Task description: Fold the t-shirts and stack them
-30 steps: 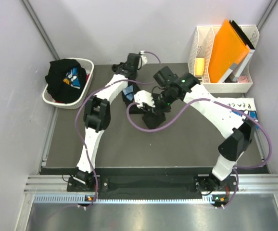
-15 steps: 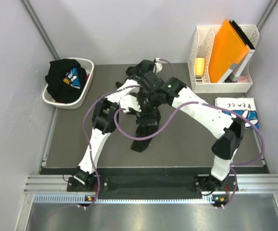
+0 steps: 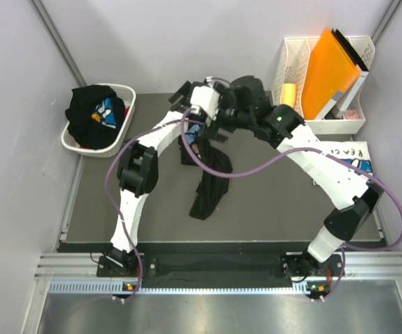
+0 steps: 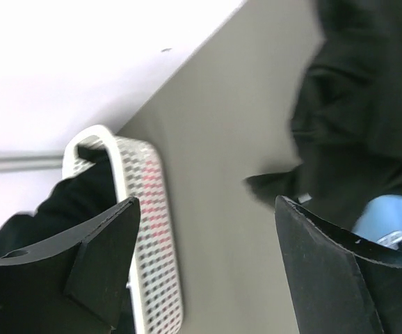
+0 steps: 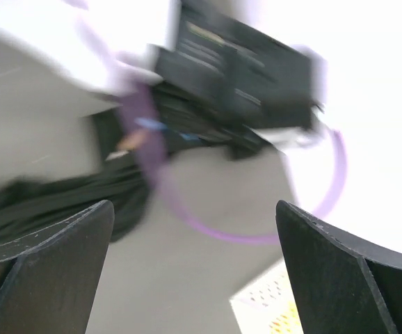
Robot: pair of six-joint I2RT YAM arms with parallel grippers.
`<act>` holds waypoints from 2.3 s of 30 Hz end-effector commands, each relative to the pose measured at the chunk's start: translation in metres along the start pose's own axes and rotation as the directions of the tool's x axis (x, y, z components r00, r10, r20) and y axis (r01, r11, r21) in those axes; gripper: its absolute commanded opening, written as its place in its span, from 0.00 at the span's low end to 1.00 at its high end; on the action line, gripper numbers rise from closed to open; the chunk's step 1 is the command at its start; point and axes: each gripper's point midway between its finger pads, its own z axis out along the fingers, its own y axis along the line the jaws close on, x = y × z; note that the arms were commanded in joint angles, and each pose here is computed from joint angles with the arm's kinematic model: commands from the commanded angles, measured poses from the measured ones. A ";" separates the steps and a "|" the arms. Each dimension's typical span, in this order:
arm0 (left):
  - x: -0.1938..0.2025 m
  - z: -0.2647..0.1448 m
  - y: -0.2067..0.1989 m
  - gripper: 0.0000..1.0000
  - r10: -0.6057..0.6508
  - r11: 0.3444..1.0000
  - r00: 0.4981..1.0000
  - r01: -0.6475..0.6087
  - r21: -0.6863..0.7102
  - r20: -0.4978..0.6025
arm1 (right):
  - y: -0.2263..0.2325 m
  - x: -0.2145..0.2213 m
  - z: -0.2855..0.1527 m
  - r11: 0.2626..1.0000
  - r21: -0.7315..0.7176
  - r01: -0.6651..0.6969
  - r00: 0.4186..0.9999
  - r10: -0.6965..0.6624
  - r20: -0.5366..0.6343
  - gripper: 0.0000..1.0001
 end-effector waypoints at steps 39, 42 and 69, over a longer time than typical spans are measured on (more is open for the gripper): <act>0.048 -0.070 -0.171 0.59 -0.015 0.634 0.963 0.216 0.742 -0.267 | -0.235 0.142 -0.122 0.639 0.736 -0.223 0.936 0.351 -0.021 1.00; 0.053 -0.067 -0.179 0.16 0.001 0.616 0.962 0.214 0.758 -0.273 | -0.236 0.143 -0.125 0.637 0.738 -0.223 0.936 0.351 -0.020 1.00; -0.017 -0.245 -0.220 0.00 0.245 0.160 0.748 -0.658 0.736 0.617 | -0.225 0.167 -0.108 0.662 0.701 -0.264 0.913 0.406 -0.040 0.99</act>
